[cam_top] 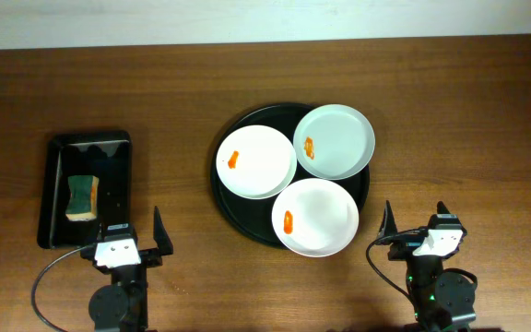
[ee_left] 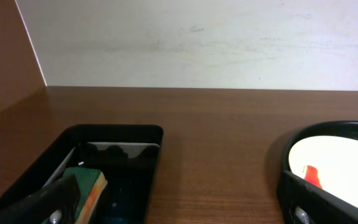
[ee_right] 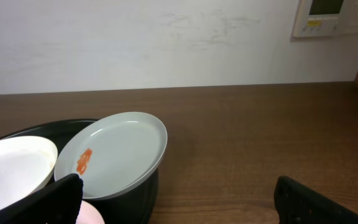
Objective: Clean dirty plates on tray and stack at the side
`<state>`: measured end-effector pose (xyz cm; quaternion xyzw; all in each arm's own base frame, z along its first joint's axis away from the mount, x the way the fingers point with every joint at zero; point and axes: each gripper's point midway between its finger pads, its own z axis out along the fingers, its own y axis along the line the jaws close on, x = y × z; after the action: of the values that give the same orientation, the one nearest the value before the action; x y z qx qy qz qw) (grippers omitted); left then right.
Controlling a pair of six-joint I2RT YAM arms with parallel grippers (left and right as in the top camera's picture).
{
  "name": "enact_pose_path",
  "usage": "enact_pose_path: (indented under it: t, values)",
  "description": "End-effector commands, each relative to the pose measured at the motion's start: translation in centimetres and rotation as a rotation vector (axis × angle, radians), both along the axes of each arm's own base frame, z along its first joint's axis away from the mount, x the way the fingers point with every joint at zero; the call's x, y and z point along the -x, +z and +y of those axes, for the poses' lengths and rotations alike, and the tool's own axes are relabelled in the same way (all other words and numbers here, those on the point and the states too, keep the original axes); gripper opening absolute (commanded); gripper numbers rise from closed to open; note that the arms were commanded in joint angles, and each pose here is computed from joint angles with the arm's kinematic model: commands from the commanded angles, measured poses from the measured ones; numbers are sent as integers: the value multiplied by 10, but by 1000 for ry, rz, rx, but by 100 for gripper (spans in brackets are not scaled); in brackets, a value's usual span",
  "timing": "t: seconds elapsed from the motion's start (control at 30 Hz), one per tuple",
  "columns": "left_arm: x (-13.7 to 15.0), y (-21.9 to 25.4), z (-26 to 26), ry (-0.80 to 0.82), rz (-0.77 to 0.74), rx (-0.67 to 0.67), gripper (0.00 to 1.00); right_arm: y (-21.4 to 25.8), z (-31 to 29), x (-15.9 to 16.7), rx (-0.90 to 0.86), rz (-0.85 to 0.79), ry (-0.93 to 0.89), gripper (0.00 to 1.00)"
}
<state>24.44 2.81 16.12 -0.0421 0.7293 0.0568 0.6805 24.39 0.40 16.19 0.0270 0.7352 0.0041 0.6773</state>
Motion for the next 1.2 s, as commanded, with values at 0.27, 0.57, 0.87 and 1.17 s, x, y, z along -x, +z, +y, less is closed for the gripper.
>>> enact_pose_path:
  t: [0.27, 0.57, 0.87, 1.17]
  values:
    - [0, -5, 1, 3, 17, -15, 100, -3, -13, -1, -3, -10, -56, 99]
    - [0, -6, 1, 3, 18, -15, 99, -3, -13, -1, -3, -10, -56, 99]
    - [-1, -5, -2, -17, 14, -13, 99, -3, 8, -2, -14, -10, 64, 99]
    - [7, 89, -46, -267, -50, 2, 99, 85, 36, 15, -194, -60, 223, 99]
